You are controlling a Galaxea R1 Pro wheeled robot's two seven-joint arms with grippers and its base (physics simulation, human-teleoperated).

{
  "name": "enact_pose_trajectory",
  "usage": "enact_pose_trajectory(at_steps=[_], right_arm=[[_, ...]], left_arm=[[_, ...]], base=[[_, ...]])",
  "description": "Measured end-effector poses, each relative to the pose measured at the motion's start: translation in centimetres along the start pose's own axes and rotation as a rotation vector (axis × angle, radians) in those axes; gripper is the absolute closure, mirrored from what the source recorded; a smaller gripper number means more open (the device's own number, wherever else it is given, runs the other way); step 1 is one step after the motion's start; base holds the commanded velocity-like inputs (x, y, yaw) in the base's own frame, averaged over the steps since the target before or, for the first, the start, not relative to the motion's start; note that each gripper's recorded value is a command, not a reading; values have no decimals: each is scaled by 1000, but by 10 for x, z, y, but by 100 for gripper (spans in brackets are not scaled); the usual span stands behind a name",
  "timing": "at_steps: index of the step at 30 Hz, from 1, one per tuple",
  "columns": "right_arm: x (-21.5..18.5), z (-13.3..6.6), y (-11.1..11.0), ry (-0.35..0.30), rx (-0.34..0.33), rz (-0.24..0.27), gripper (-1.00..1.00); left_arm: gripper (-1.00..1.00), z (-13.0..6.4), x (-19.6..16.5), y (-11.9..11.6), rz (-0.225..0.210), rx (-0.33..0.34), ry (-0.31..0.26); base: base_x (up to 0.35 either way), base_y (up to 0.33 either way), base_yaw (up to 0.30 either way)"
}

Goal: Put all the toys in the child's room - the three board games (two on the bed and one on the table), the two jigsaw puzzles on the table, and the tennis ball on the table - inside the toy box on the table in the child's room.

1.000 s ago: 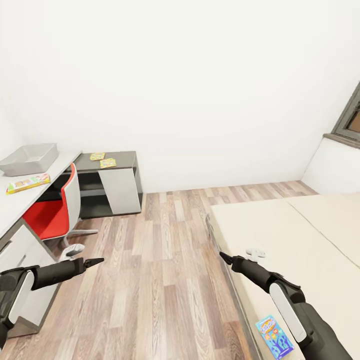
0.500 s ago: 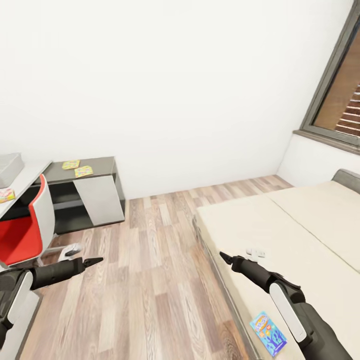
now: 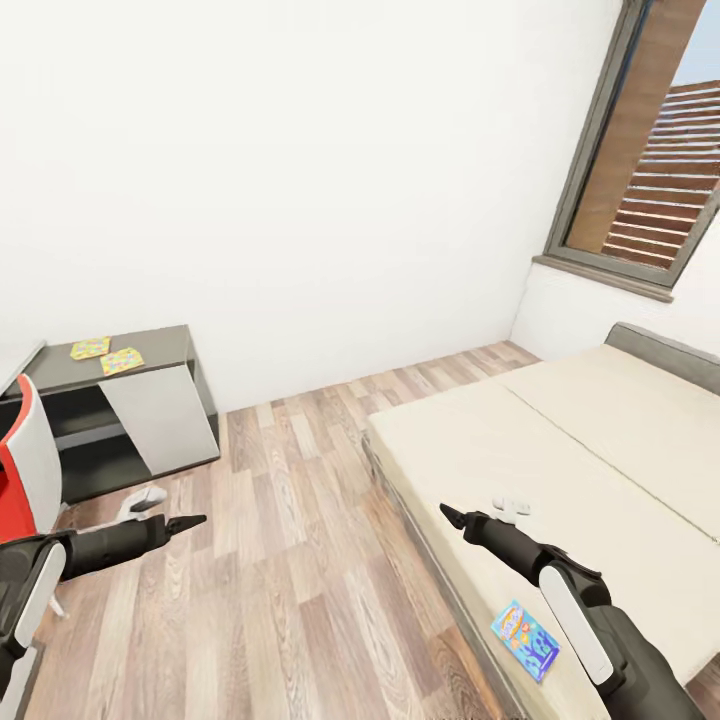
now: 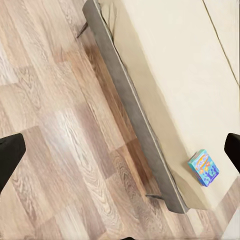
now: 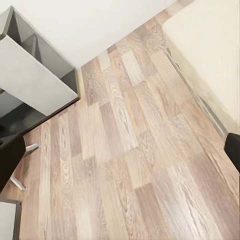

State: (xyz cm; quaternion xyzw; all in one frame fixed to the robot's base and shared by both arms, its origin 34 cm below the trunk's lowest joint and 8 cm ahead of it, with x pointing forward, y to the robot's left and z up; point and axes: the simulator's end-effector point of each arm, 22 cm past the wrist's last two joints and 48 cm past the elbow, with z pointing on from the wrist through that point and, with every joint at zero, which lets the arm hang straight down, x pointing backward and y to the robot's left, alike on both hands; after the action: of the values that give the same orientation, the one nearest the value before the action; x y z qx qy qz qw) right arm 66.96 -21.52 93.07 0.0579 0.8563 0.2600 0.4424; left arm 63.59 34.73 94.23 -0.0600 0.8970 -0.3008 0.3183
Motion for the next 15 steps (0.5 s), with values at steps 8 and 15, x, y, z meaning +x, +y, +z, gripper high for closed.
enact_pose_trajectory(at_steps=[8,15], right_arm=[[-3,-1,1,-6,0,0,-100],[-6,-3,1,-12,-1,0,-100]], left_arm=[[-100,-2,-2,-1,3,1,-5],[-100,-4,-4,-2,5,2,-9]], base=[[0,191,-280],[20,135,-280]])
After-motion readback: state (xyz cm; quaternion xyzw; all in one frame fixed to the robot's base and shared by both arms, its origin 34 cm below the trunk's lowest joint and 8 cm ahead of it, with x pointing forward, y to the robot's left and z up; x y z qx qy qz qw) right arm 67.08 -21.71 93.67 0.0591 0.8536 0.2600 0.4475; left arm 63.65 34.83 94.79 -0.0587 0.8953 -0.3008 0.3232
